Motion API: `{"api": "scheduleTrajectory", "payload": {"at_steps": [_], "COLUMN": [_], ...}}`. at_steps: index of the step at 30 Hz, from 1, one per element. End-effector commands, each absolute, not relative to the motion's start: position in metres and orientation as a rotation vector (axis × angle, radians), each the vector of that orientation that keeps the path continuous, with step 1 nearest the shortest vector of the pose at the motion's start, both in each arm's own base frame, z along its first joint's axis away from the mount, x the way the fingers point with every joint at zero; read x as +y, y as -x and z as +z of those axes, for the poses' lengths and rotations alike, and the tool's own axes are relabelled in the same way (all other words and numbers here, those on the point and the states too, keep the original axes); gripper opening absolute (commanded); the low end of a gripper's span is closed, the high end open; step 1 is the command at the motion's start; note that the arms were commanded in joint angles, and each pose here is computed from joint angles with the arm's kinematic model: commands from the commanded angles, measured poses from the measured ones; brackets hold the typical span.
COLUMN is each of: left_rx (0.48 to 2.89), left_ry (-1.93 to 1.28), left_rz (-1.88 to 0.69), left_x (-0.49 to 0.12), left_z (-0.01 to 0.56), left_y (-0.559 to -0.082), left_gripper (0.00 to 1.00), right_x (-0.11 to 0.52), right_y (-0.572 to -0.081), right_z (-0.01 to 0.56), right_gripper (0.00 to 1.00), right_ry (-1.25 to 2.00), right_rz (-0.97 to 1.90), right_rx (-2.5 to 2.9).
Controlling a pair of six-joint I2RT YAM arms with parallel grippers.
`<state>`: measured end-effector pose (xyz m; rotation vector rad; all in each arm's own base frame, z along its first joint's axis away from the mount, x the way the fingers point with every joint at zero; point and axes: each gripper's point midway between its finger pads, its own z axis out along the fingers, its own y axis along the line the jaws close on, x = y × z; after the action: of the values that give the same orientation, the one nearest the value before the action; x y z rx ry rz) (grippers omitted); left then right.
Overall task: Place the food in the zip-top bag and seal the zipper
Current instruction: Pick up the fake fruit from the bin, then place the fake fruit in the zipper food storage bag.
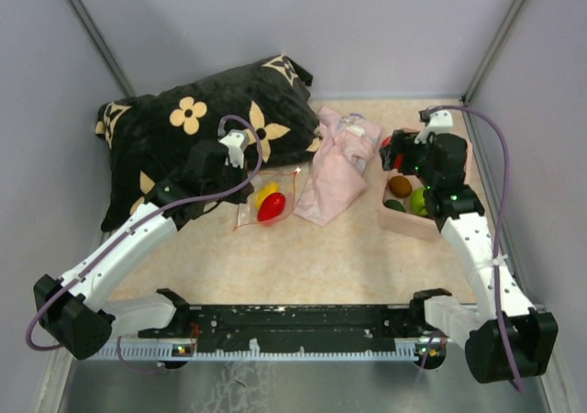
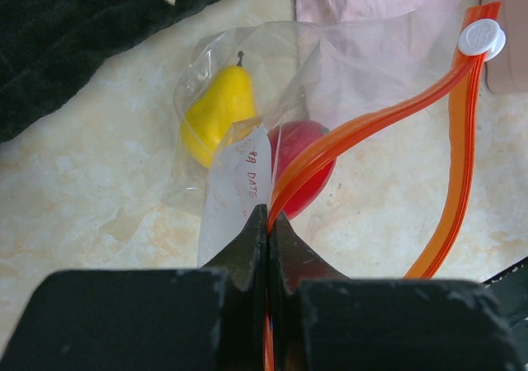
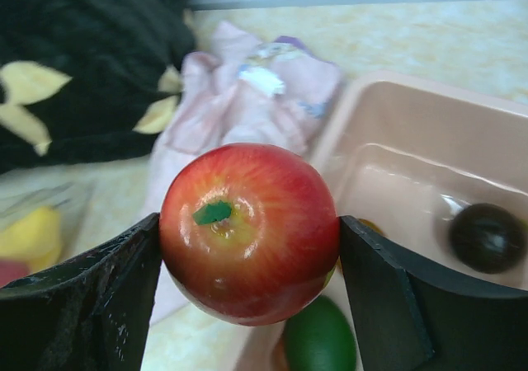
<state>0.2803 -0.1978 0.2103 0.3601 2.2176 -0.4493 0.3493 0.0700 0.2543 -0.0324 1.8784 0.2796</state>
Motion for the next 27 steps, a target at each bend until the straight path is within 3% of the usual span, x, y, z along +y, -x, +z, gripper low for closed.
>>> {"api": "scheduleTrajectory", "payload": {"at_steps": [1, 15, 21, 27], "left_rx": [2.222, 2.219, 2.211, 2.203], "left_ry": [-0.37, -0.382, -0.377, -0.38], "left_rz": [-0.476, -0.517, -0.525, -0.548], "left_x": [-0.202, -0.207, -0.206, -0.209], "left_z": [0.21, 0.213, 0.216, 0.219], "left_y": [-0.281, -0.278, -0.277, -0.276], "left_gripper": [0.0, 0.0, 0.0, 0.0], "right_x": [0.125, 0.293, 0.338, 0.356], "right_y": [-0.335, -0.259, -0.245, -0.255], "right_z": [0.279, 0.321, 0.313, 0.271], "right_gripper": [0.56, 0.56, 0.56, 0.56], "right_ry": [0.133, 0.496, 0.567, 0.566], "right_rz": [0.436, 0.811, 0.895, 0.9], "right_rx": [1.774, 1.548, 1.491, 1.534]}}
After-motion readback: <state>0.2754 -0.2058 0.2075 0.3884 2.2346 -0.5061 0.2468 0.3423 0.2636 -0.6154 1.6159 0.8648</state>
